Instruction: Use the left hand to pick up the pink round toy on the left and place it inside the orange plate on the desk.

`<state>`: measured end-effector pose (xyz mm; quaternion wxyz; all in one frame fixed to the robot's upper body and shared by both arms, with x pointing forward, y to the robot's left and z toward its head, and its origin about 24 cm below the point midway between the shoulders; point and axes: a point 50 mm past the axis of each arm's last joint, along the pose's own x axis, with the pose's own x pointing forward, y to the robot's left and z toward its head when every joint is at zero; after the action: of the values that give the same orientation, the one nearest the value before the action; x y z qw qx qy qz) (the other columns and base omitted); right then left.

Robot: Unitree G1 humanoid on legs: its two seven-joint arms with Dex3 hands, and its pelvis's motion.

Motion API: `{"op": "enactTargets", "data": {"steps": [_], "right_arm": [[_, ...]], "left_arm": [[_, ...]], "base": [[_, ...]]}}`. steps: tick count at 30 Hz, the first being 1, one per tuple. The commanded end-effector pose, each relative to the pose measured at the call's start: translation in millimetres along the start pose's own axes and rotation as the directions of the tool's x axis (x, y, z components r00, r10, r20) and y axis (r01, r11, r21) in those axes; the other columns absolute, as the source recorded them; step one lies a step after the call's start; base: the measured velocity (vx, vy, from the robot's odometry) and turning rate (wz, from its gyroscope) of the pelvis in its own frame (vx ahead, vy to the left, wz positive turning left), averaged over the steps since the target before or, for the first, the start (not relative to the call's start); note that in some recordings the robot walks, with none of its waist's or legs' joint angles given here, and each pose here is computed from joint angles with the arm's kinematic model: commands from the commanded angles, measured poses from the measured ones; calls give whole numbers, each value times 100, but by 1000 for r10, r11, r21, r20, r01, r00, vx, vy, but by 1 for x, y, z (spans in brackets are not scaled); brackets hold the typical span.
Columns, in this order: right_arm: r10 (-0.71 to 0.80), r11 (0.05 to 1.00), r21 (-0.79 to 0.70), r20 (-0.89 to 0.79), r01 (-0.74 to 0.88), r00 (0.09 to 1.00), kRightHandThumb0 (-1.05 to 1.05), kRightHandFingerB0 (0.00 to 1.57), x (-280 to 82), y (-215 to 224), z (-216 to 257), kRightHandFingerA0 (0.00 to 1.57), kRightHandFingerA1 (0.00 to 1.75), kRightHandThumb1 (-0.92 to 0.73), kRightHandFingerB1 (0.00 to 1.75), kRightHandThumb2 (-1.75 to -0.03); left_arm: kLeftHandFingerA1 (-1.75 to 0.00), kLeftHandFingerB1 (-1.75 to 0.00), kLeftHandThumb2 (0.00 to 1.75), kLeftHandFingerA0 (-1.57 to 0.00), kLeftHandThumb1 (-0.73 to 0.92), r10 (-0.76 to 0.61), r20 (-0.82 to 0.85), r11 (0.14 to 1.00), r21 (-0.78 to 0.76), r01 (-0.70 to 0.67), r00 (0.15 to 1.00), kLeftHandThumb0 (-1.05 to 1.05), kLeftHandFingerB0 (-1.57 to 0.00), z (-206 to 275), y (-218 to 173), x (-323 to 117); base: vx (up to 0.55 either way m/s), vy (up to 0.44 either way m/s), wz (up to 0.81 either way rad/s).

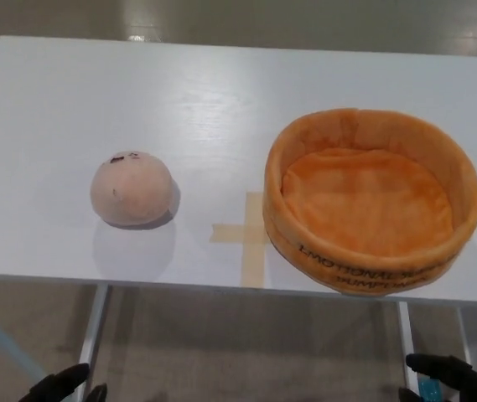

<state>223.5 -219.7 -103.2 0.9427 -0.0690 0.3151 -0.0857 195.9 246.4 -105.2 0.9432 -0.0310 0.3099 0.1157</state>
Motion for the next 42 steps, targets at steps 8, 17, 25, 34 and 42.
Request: {"op": "enactTargets", "data": {"steps": [8,17,25,34,42], "right_arm": [[-21,999,49,16,20,1000,-14,39,-3,-1,-5,61,100,-60,75,-57],[-28,998,58,21,27,999,-14,41,-3,-4,-6,59,100,-57,79,-58],[-34,998,48,13,33,999,-13,41,-2,-5,-4,61,101,-58,76,-57],[-25,999,46,8,25,1000,-12,39,-1,-4,-3,59,100,-59,74,-57],[-21,999,45,14,20,1000,-11,39,0,-4,-1,59,99,-58,73,-58]], "left_arm": [[-41,-33,57,-46,59,-29,0,998,52,29,1000,-25,-37,-5,7,-3],[-38,-30,57,-33,56,-226,-18,936,274,223,974,-30,-24,2,33,-15],[-50,-48,98,-2,55,-589,-20,694,499,519,808,-20,0,33,42,-49],[-36,-30,58,-26,56,-825,-65,380,671,636,562,-16,-28,82,17,-91],[-34,-33,57,-31,58,-934,-128,119,770,627,334,-27,-38,124,2,-123]], "base": [[0,0,0],[0,0,0],[0,0,0],[0,0,0],[0,0,0]]}}
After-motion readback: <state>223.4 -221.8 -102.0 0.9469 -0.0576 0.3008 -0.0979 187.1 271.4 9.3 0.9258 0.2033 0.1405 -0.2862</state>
